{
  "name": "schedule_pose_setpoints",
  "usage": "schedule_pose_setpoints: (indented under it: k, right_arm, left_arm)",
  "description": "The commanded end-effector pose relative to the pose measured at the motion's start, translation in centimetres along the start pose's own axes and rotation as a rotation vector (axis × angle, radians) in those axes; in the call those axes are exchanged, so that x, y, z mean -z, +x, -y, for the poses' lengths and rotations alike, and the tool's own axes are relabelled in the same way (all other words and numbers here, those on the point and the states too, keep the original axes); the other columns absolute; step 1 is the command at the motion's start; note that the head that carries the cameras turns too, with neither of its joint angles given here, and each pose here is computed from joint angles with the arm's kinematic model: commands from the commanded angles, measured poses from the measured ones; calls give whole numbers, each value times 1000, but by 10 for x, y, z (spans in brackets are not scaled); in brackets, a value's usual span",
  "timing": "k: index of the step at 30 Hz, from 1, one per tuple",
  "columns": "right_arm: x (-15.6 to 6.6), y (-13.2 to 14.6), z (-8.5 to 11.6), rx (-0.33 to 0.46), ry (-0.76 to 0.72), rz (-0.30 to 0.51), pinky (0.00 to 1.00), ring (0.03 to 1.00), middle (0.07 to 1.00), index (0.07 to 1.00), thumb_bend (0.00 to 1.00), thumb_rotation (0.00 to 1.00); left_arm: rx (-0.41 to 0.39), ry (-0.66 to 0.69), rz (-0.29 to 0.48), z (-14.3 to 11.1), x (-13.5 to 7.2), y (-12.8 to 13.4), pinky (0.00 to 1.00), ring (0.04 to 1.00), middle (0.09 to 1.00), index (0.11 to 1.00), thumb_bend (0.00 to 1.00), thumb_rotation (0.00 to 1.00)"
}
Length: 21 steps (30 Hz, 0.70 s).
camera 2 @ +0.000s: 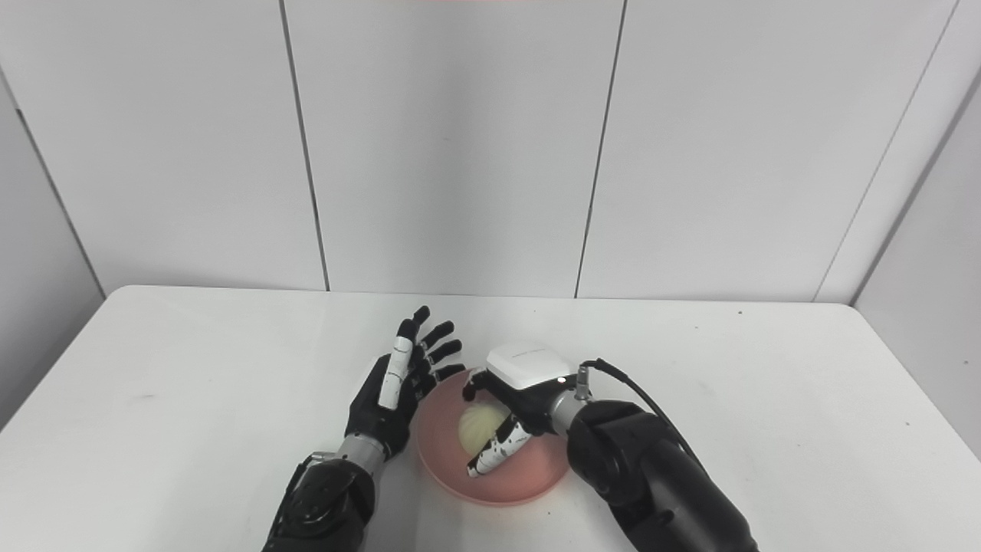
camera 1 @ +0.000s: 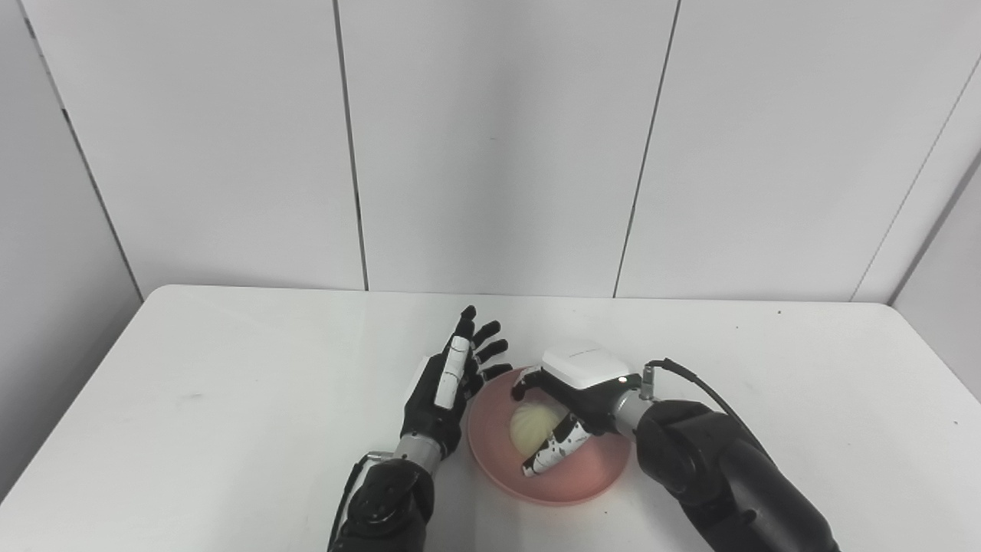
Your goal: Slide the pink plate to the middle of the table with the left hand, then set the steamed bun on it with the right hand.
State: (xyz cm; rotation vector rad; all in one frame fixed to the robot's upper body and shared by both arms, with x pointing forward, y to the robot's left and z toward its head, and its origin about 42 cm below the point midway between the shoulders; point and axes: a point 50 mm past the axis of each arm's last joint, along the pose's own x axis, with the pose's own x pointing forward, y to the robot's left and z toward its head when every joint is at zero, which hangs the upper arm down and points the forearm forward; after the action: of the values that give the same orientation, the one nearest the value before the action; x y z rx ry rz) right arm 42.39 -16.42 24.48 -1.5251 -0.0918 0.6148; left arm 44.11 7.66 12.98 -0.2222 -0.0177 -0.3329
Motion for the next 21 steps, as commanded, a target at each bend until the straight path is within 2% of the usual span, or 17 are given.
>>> schedule_pose_setpoints:
  k: [1,9,11,12,14,17,21]
  right_arm:
    - [-3,-5,35,78,-61,38,1000,881,847,771,1000,499]
    - [5,-17,45,76,-72,49,1000,900,852,783,1000,494]
    - [9,-23,48,110,-49,67,990,903,844,775,1000,474]
    - [12,-26,50,150,-13,86,986,903,841,771,1000,468]
    - [18,-31,50,224,73,119,936,871,819,762,1000,518]
    - [32,-32,43,391,255,177,773,832,803,765,897,654]
    - [44,-29,32,590,459,232,662,782,795,761,841,709]
  left_arm:
    - [-49,-17,-145,-10,31,-16,722,862,909,1000,847,907]
    - [-66,-12,-143,-10,30,-17,740,864,899,1000,857,900]
    - [-79,-10,-123,-10,30,-18,739,869,892,1000,852,892]
    - [-93,-15,-103,-10,29,-19,737,870,891,1000,849,891]
    - [-116,-22,-70,-9,28,-20,732,851,886,1000,830,864]
    - [-145,-9,-26,-11,30,-22,756,848,888,1000,788,872]
    - [-173,16,-8,-10,31,-22,769,856,884,1000,788,897]
